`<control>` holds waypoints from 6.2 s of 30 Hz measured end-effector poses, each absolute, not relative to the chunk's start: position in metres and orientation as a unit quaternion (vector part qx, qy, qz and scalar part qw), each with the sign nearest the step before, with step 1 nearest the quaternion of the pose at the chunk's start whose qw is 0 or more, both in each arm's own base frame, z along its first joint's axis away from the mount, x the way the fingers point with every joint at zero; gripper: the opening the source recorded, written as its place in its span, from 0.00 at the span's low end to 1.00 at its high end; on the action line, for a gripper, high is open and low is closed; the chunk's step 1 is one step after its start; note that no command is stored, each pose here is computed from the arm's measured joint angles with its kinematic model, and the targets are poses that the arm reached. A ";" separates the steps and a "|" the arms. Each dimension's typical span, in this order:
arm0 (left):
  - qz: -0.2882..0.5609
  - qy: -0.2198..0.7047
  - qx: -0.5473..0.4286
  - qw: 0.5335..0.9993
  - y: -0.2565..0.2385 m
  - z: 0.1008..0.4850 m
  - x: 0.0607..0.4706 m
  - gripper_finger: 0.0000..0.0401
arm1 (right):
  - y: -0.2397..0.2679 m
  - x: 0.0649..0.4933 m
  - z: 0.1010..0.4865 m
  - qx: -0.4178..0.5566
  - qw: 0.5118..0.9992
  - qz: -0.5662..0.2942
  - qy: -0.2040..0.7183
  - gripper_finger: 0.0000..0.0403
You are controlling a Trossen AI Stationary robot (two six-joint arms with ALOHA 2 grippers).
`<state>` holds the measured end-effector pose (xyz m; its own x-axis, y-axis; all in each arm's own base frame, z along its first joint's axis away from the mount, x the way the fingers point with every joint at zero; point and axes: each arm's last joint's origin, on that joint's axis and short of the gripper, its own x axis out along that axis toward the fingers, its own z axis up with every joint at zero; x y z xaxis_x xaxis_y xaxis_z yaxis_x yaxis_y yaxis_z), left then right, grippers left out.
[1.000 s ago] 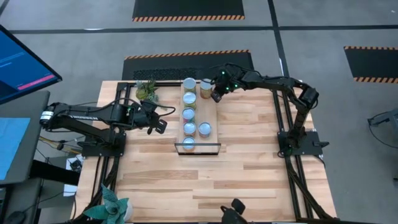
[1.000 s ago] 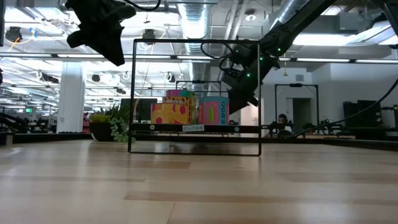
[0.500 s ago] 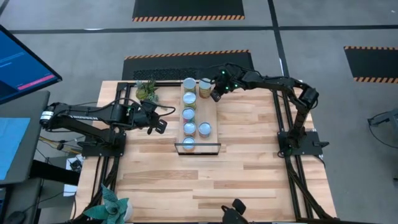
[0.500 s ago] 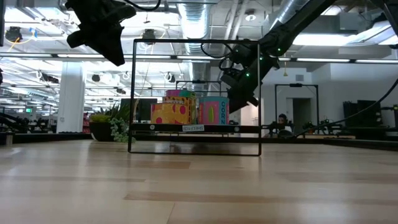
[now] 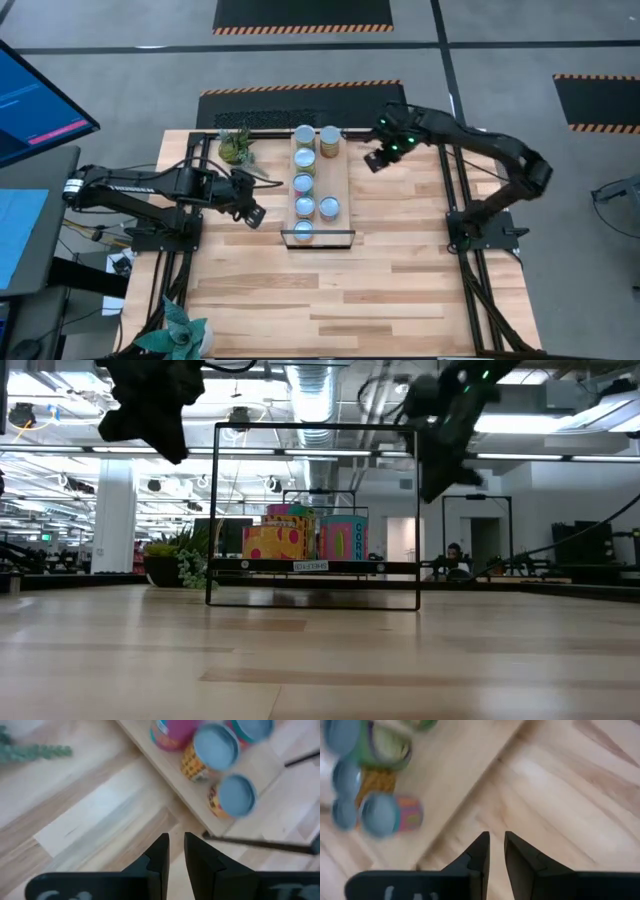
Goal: Pick and place cans onto a shelf
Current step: Return to Home Position
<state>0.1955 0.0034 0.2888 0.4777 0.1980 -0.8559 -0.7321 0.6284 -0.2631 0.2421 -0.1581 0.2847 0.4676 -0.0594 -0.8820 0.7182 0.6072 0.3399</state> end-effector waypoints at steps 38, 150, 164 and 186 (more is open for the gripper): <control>0.109 -0.065 -0.144 0.981 -0.004 0.190 0.091 0.11 | -0.026 0.097 0.207 0.072 0.996 -0.042 -0.030 0.20; 0.165 -0.025 -0.050 0.985 0.014 0.173 0.095 0.11 | -0.013 0.097 0.169 0.081 0.996 -0.030 -0.021 0.20; 0.165 -0.025 -0.050 0.985 0.014 0.173 0.095 0.11 | -0.013 0.097 0.169 0.081 0.996 -0.030 -0.021 0.20; 0.165 -0.025 -0.050 0.985 0.014 0.173 0.095 0.11 | -0.013 0.097 0.169 0.081 0.996 -0.030 -0.021 0.20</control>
